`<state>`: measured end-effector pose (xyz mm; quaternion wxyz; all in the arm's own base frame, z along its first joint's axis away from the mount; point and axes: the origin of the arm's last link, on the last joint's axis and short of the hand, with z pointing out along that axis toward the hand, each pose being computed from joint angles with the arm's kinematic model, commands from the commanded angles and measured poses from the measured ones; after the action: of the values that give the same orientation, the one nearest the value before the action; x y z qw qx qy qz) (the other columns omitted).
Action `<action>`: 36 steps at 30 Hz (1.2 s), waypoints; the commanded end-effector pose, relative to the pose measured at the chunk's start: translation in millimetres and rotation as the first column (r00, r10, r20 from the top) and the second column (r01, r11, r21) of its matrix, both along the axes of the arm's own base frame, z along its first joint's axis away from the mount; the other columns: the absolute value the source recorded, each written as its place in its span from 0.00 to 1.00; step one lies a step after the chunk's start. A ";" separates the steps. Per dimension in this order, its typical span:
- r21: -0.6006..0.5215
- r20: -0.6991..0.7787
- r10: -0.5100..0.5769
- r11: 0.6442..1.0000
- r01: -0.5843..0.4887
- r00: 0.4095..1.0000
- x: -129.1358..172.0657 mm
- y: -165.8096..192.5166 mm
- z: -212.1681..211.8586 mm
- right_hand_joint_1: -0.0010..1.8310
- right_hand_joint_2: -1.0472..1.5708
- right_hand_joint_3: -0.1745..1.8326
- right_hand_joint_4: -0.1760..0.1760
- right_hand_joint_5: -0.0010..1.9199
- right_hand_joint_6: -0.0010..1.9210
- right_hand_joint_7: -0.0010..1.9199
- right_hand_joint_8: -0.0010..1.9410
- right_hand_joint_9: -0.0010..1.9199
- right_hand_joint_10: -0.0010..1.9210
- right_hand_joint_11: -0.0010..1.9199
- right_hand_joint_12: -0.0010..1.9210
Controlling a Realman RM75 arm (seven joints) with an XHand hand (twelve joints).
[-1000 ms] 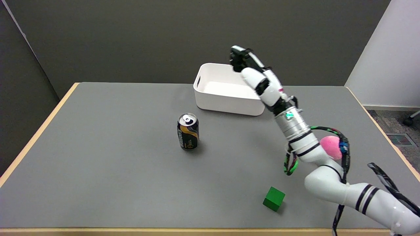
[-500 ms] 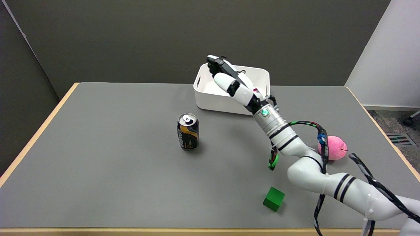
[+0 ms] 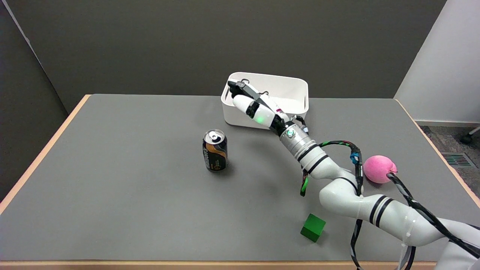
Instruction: Pick up the black can.
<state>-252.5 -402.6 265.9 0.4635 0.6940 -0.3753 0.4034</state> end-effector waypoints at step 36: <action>0.028 0.006 -0.222 0.975 0.222 0.975 -65.7 -1.3 -15.3 0.18 0.65 0.52 0.61 0.09 0.19 0.13 0.15 0.09 0.32 0.01 0.58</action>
<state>-301.4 -407.8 252.0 0.4868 0.6622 -0.4400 0.3619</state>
